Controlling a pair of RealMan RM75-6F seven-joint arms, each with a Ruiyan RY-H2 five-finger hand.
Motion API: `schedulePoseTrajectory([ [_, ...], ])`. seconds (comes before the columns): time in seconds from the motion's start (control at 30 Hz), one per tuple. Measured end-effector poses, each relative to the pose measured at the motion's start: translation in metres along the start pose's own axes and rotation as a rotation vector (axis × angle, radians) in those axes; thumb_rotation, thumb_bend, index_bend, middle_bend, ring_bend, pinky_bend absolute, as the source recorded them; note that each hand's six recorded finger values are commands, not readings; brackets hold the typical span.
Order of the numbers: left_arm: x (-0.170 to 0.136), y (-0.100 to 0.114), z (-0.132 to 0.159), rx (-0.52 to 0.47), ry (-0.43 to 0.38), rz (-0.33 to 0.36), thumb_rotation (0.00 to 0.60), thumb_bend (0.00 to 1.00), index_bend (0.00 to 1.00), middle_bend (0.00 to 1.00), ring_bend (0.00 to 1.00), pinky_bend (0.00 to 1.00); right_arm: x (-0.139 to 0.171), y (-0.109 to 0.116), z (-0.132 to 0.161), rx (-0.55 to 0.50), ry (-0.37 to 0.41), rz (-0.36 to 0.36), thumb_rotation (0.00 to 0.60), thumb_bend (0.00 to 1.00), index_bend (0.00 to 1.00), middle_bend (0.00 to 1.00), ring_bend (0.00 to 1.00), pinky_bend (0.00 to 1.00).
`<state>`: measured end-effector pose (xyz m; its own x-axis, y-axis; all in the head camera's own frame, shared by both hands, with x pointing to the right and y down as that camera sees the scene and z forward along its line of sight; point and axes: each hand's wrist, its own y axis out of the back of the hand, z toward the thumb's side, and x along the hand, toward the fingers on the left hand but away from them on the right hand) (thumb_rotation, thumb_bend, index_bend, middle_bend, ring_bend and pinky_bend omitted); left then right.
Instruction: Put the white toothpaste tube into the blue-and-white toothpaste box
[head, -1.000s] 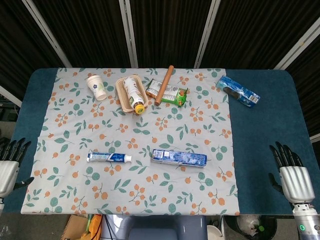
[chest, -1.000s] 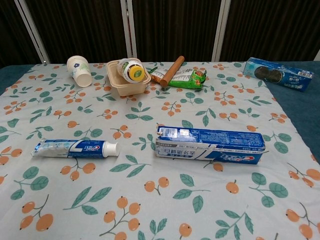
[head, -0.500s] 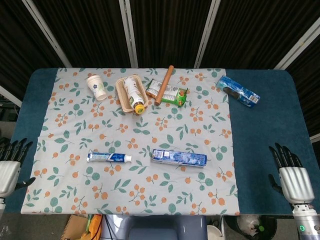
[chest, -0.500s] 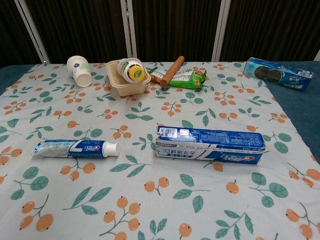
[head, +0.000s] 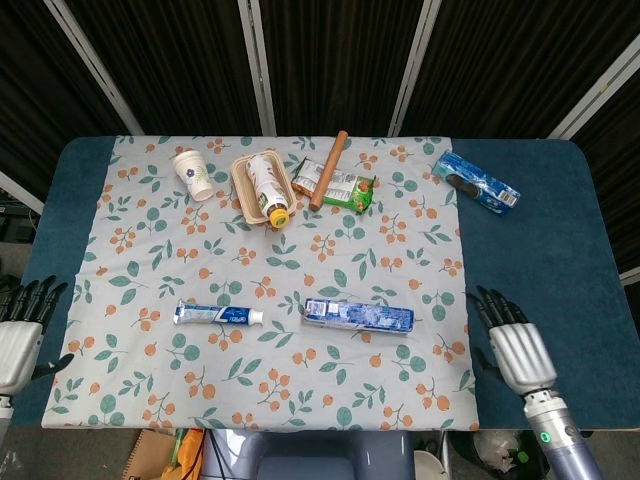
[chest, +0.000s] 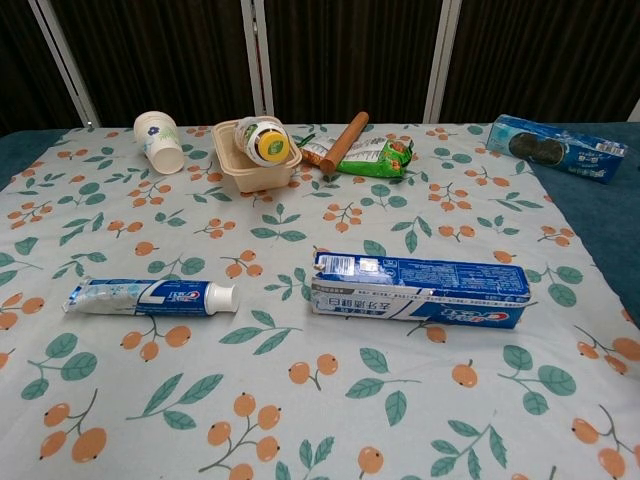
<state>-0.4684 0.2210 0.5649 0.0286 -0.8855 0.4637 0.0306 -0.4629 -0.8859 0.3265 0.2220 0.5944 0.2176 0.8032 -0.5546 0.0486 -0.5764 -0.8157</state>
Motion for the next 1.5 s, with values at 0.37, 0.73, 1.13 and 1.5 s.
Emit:
schedulePoseTrajectory([
  [0.37, -0.001, 0.002, -0.004, -0.017, 0.005, 0.004, 0.6, 0.01, 0.01, 0.0, 0.0, 0.04, -0.043, -0.056, 0.092, -0.047, 0.07, 0.142, 0.6, 0.39, 0.0, 0.02, 0.0, 0.16],
  [0.73, 0.001, 0.0, -0.003, -0.029, 0.011, 0.0, 0.6, 0.01, 0.02, 0.0, 0.0, 0.04, -0.076, -0.074, 0.13, -0.033, 0.088, 0.153, 0.6, 0.39, 0.0, 0.02, 0.0, 0.16],
  [1.13, 0.002, 0.0, -0.003, -0.037, 0.016, -0.003, 0.6, 0.01, 0.02, 0.0, 0.0, 0.04, -0.087, -0.072, 0.15, -0.031, 0.109, 0.09, 0.6, 0.39, 0.0, 0.02, 0.0, 0.16],
  [1.5, 0.002, -0.001, -0.003, -0.044, 0.02, -0.009, 0.6, 0.01, 0.02, 0.0, 0.0, 0.04, -0.092, -0.075, 0.172, -0.035, 0.141, 0.099, 0.6, 0.39, 0.01, 0.04, 0.0, 0.16],
])
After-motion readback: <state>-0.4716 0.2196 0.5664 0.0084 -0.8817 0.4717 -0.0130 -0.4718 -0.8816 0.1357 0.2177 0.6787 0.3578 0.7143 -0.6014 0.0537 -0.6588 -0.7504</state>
